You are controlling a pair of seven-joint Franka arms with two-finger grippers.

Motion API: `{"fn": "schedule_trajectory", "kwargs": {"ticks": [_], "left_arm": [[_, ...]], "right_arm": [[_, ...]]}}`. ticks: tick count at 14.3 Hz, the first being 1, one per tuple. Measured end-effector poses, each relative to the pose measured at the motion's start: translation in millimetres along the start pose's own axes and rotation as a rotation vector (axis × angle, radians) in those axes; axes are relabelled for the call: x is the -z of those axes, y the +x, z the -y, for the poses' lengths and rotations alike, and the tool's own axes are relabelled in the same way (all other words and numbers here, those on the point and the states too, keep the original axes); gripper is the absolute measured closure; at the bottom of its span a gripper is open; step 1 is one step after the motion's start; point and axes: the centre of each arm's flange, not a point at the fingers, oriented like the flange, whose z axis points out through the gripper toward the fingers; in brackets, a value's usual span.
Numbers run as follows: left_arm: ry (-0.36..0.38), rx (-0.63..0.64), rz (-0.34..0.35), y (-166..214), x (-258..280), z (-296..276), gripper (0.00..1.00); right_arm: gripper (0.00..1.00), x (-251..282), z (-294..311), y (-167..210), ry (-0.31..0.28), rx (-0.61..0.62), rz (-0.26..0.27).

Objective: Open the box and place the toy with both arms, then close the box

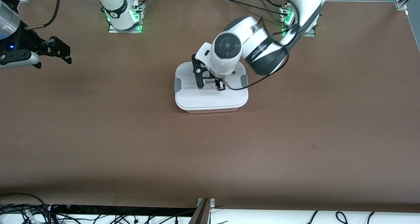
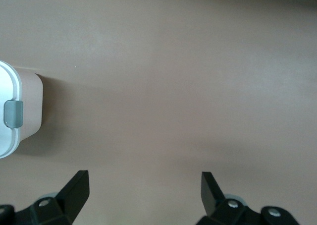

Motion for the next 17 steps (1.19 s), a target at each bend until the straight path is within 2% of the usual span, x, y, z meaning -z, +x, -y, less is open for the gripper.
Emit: {"fn": "schedule_trajectory", "kwargs": {"ticks": [2,3,4,6,8,10,12,13,16,17], "left_arm": [[0.063,0.189,0.039,-42.6,56.7,12.4,0.05],[0.112,0.267,0.05,-67.1,83.4,26.0,0.0],[0.152,0.332,0.058,-93.0,107.5,41.9,0.0],[0.174,0.487,0.074,-147.9,141.1,78.8,0.0],[0.211,0.645,0.015,-205.5,170.4,128.4,0.0],[0.275,0.77,-0.107,-257.8,199.3,169.1,0.0],[0.211,0.882,-0.177,-307.1,205.5,183.0,0.0],[0.18,0.936,-0.186,-329.3,203.5,181.9,0.0],[0.14,1.142,-0.167,-369.5,189.4,159.6,0.0],[0.147,1.181,-0.156,-375.5,185.9,152.1,0.0]], "right_arm": [[0.0,0.0,0.2,0.0,0.0,0.0,0.0],[0.0,0.0,0.3,0.0,0.0,0.001,0.0],[0.0,0.0,0.3,0.0,0.0,0.001,0.0],[0.0,0.1,0.3,0.0,0.0,0.001,0.0],[0.0,0.1,0.3,0.0,0.0,0.001,0.0],[0.0,0.2,0.3,0.0,0.0,0.001,0.0],[0.0,0.2,0.3,0.1,0.0,0.001,0.0],[0.0,0.3,0.3,0.0,0.0,0.001,-0.001],[0.0,0.3,0.2,0.0,0.0,0.002,-0.001],[0.0,0.4,0.1,0.0,0.0,0.002,-0.001]]}}
